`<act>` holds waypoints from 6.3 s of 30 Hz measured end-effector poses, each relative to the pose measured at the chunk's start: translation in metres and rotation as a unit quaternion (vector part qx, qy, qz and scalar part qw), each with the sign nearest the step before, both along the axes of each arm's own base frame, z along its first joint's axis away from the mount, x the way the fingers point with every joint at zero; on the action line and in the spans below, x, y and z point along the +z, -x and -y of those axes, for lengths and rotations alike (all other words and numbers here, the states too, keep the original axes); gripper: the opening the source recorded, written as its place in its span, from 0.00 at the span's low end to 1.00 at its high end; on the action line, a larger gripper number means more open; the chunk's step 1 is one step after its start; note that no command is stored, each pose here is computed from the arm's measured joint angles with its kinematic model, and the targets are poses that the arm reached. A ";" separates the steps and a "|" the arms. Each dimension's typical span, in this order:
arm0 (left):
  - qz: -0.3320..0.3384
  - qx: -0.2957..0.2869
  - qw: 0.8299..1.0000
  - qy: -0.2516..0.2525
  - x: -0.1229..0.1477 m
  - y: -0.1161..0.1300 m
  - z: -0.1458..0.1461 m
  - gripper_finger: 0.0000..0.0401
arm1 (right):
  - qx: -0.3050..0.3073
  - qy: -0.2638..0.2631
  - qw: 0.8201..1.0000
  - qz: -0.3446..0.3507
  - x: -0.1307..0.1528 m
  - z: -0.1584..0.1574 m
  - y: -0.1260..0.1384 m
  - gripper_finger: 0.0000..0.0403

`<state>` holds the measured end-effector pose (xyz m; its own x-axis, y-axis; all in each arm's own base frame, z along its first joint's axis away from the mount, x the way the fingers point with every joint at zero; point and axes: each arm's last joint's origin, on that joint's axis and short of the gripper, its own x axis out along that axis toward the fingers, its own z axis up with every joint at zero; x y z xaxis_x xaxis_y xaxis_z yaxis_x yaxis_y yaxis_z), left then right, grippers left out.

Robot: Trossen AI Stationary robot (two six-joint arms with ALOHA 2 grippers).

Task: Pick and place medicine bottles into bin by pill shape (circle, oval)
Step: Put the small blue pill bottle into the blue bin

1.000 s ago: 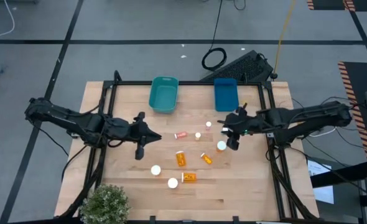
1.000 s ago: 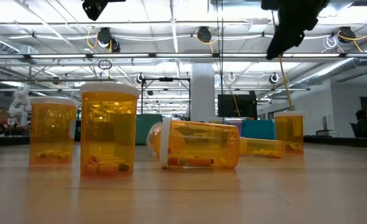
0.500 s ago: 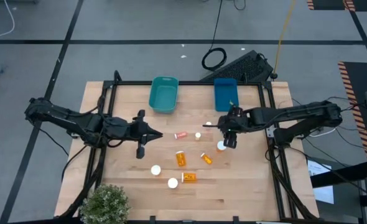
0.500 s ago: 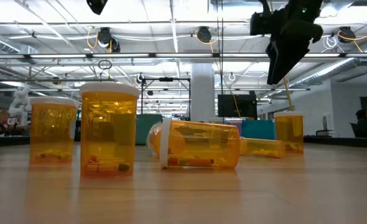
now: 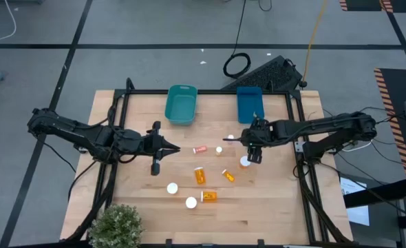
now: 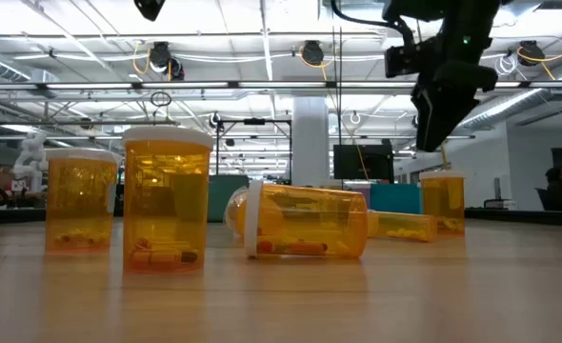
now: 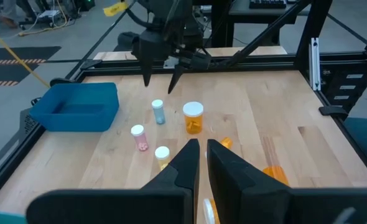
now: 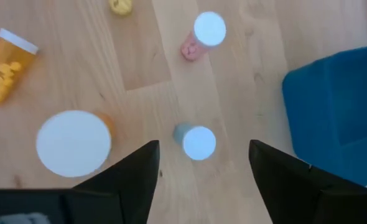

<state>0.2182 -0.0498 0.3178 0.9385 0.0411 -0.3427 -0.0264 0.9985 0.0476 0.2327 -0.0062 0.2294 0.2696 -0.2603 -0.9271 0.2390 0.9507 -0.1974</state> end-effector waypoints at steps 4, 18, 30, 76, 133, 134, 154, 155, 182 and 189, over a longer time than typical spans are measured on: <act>0.004 0.000 1.000 0.001 0.001 0.000 0.000 0.09 | -0.008 -0.002 1.000 0.012 -0.012 0.003 0.000 0.61; 0.005 0.000 1.000 -0.003 0.001 -0.001 -0.001 0.09 | -0.101 -0.068 0.993 0.005 -0.031 0.027 -0.006 0.59; 0.005 -0.004 1.000 -0.014 0.001 0.000 -0.001 0.09 | -0.157 -0.081 0.983 -0.042 -0.038 0.035 -0.019 0.59; 0.005 -0.005 1.000 -0.020 0.001 0.000 -0.001 0.09 | -0.175 -0.077 0.979 -0.066 -0.042 0.034 -0.013 0.46; 0.005 0.009 1.000 -0.025 0.001 -0.002 -0.007 0.09 | -0.155 -0.015 0.986 0.051 0.052 0.166 -0.002 0.29; 0.004 0.011 1.000 -0.025 0.001 -0.002 -0.008 0.09 | -0.162 -0.010 0.985 0.054 0.053 0.172 0.002 0.29; 0.005 0.019 1.000 -0.022 0.001 -0.003 -0.011 0.09 | -0.198 -0.032 0.980 0.001 0.000 0.257 0.032 0.29; 0.005 0.019 1.000 -0.022 0.001 -0.003 -0.011 0.09 | -0.198 -0.035 0.980 -0.003 -0.004 0.259 0.032 0.29; 0.012 0.018 0.999 -0.023 0.002 -0.004 -0.010 0.09 | -0.197 -0.026 0.980 -0.026 -0.033 0.281 0.032 0.29; 0.014 0.018 0.999 -0.022 0.003 -0.004 -0.010 0.09 | -0.200 -0.034 0.979 -0.033 -0.042 0.284 0.031 0.29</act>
<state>0.2219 -0.0393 0.3205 0.9451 0.0900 -0.3140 -0.0647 0.9938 0.0903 0.2019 -0.2899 0.1876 0.0971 -0.2704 -0.9578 0.5843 0.7946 -0.1651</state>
